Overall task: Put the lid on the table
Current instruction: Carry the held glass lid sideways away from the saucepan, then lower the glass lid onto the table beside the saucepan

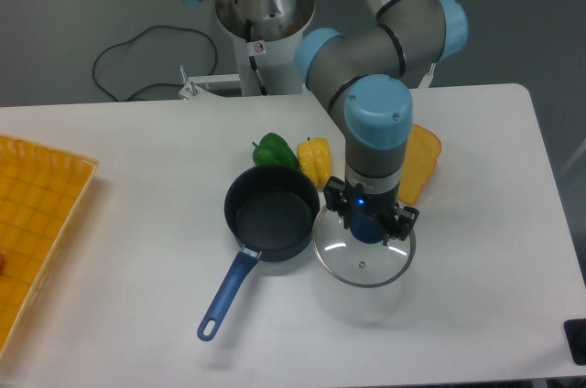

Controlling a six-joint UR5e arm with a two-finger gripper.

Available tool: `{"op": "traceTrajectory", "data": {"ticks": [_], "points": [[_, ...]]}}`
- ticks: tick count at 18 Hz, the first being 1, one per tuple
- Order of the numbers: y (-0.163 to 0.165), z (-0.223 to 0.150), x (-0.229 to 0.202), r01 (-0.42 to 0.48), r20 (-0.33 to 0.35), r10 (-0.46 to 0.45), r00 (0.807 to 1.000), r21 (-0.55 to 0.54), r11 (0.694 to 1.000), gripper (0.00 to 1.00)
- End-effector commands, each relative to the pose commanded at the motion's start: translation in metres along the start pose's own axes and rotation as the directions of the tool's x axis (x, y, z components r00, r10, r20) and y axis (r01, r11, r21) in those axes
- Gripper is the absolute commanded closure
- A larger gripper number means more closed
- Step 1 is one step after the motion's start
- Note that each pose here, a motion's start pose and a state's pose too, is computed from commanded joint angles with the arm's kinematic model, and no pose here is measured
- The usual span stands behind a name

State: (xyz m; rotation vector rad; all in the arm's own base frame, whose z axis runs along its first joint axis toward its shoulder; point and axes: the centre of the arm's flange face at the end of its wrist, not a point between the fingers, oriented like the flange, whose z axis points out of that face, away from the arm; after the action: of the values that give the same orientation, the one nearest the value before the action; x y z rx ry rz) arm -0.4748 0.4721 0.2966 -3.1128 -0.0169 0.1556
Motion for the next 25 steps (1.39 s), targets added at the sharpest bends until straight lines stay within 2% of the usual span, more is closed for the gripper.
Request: {"op": "traceTrajectory", "data": {"ticks": [11,14,17,25], "points": [[0.005,0.033,-0.003,0.008,-0.02,-0.009,1.0,-0.05,0.999,0.58],[0.019,0.041,-0.01,0.028,-0.027,-0.03,0.999,-0.063,0.998,0.58],[0.017,0.049,-0.014,0.031,-0.008,-0.032,0.999,-0.052,0.998,0.58],[0.017,0.054,-0.014,0.031,-0.01,-0.032,0.999,-0.053,0.998,0.56]]}}
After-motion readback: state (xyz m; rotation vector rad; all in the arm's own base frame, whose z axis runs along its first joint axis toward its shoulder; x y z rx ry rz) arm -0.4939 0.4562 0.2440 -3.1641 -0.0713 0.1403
